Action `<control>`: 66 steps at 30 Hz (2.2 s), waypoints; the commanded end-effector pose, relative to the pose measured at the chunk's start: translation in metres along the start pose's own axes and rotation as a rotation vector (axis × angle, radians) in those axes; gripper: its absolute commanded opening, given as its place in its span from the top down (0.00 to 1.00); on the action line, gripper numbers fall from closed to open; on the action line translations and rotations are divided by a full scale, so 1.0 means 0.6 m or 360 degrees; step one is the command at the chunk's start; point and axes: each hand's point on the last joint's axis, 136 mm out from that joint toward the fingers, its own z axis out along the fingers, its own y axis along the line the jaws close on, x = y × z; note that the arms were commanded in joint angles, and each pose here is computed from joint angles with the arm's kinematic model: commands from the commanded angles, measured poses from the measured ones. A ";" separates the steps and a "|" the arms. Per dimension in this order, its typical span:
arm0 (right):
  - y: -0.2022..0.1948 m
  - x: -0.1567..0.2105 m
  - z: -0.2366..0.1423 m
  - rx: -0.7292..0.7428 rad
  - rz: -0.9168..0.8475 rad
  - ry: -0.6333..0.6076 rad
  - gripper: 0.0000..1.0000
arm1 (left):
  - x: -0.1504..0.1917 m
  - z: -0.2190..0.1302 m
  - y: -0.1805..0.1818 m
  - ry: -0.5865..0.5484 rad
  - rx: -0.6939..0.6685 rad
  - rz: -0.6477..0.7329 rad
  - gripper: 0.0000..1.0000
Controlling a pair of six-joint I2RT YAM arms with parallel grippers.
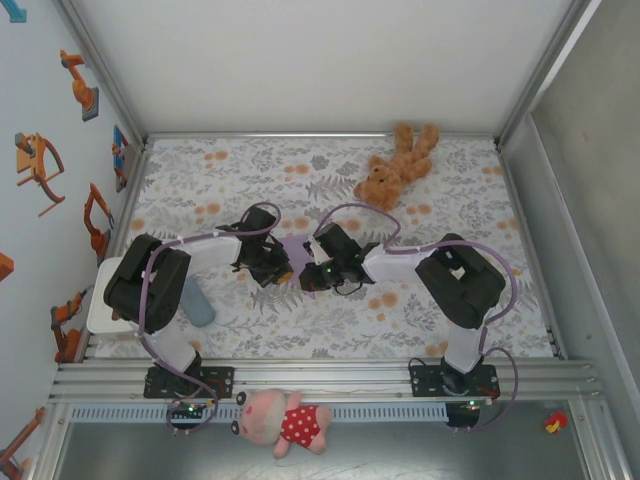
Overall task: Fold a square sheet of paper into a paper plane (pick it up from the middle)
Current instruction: Third fold the triangle at the center of the table.
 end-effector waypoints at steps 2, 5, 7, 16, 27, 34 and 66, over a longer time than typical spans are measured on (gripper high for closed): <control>0.011 -0.010 -0.002 -0.0003 -0.0060 -0.0009 0.96 | 0.005 0.020 0.050 0.0027 -0.0183 -0.0081 0.91; 0.021 -0.012 -0.012 0.0002 -0.0101 -0.0034 0.96 | 0.004 0.021 0.051 0.0026 -0.0188 -0.0082 0.91; 0.022 -0.011 -0.015 0.0029 -0.0116 -0.0032 0.96 | 0.004 0.021 0.051 0.0028 -0.0188 -0.0080 0.91; 0.018 0.003 -0.002 0.0087 -0.0117 0.0021 0.96 | 0.004 0.021 0.052 0.0027 -0.0191 -0.0078 0.91; -0.009 0.004 0.005 0.0207 -0.0087 0.0029 0.96 | 0.006 0.021 0.052 0.0031 -0.0193 -0.0075 0.91; -0.019 0.004 0.006 0.0254 -0.0077 0.0026 0.96 | 0.005 0.020 0.052 0.0031 -0.0193 -0.0075 0.91; -0.054 0.030 0.017 0.0368 0.0021 0.0126 0.98 | 0.026 -0.032 -0.061 -0.0060 0.0374 0.0230 0.89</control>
